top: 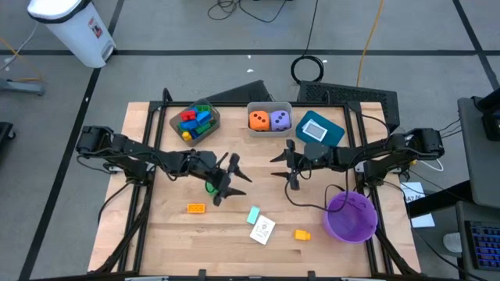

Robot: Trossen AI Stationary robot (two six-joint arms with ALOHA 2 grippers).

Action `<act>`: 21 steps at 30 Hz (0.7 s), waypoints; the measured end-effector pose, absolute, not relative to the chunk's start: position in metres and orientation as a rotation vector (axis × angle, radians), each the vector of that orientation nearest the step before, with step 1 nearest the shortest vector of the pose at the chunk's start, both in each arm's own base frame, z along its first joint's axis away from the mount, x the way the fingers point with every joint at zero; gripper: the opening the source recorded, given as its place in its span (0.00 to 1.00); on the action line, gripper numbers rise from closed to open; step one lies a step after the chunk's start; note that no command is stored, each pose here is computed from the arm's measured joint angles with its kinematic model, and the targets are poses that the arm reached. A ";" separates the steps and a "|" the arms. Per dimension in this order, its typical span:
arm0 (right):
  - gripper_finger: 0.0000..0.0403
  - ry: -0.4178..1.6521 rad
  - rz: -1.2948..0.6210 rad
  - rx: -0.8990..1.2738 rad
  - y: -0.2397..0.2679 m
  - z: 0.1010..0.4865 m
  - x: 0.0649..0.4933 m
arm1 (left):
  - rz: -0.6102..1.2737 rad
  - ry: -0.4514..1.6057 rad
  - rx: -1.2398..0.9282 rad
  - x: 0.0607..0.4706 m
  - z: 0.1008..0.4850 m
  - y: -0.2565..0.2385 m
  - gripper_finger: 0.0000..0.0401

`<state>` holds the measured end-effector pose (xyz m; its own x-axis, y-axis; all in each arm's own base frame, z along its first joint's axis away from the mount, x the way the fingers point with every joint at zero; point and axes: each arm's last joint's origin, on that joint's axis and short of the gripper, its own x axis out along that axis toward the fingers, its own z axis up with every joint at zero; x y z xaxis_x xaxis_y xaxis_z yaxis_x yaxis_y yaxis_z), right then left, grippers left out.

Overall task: Pick & Place Toys
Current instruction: Put the green gamepiece into the black bin

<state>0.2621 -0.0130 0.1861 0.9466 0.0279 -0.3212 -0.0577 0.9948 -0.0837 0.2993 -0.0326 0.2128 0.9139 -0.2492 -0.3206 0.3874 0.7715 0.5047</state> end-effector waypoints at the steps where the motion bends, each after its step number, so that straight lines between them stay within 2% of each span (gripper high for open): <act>1: 0.53 0.325 0.044 -0.093 -0.013 0.186 0.262 | -0.341 0.263 0.635 0.299 0.211 -0.032 0.58; 4: 0.53 0.325 0.044 -0.092 -0.013 0.186 0.262 | -0.283 0.356 0.705 0.297 0.205 -0.030 0.58; 7: 0.53 0.325 0.044 -0.092 -0.013 0.186 0.262 | -0.224 0.412 0.572 0.296 0.202 -0.029 0.58; 17: 0.53 0.325 0.044 -0.092 -0.013 0.186 0.262 | 0.039 0.332 -0.537 0.301 0.213 -0.016 0.58; 21: 0.53 0.325 0.042 -0.084 -0.013 0.186 0.262 | 0.148 0.219 -1.033 0.304 0.220 -0.005 0.58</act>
